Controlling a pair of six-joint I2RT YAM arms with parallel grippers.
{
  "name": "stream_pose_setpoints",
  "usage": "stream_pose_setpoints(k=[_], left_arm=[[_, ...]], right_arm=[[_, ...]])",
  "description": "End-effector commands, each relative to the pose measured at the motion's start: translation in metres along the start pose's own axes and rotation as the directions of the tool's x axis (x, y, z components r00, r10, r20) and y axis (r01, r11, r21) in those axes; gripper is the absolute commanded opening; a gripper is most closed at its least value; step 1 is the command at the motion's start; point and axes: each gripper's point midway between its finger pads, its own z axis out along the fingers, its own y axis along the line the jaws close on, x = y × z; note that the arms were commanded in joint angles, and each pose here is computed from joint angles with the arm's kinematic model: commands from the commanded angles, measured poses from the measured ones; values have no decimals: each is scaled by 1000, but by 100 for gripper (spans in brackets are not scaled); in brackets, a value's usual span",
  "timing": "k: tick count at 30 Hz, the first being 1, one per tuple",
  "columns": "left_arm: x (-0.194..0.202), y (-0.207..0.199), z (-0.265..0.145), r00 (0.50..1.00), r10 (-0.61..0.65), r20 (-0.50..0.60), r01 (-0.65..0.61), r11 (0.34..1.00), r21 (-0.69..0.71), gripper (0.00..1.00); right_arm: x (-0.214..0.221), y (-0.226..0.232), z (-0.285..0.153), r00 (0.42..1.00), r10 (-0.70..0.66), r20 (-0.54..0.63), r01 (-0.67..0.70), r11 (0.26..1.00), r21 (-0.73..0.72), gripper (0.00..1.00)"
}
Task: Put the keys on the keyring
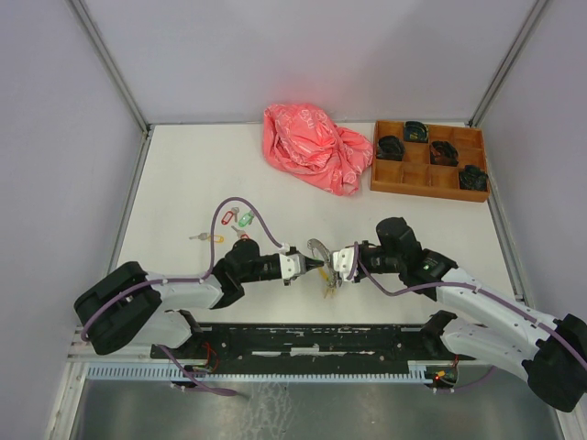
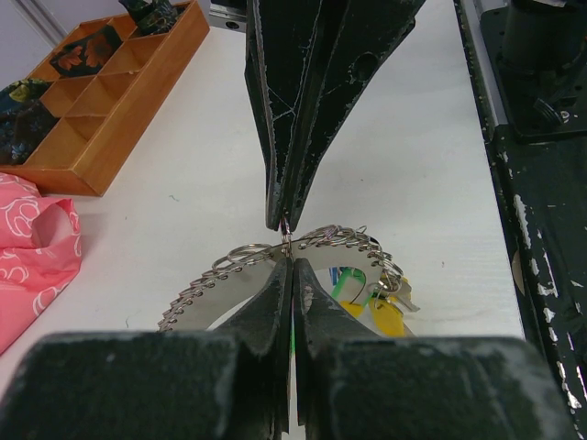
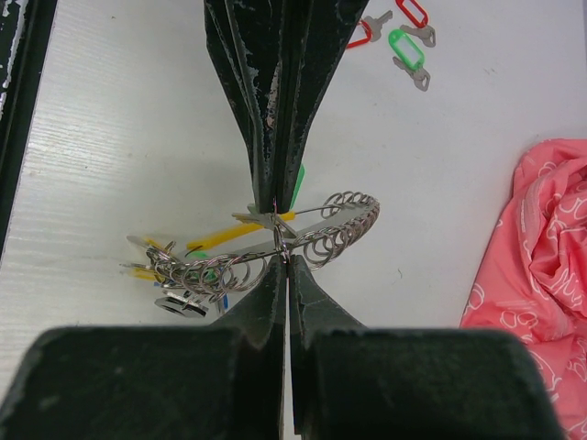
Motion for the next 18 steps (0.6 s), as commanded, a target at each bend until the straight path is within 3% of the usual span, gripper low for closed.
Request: stream_pose_setpoints(k=[1, 18], left_arm=[[-19, 10, 8, 998, 9, 56, -8, 1000, -18, 3], [-17, 14, 5, 999, 4, 46, -1, 999, -50, 3]], right_arm=[[-21, -17, -4, 997, -43, 68, 39, 998, 56, 1], [-18, -17, -4, 998, -41, 53, 37, 997, 61, 1]])
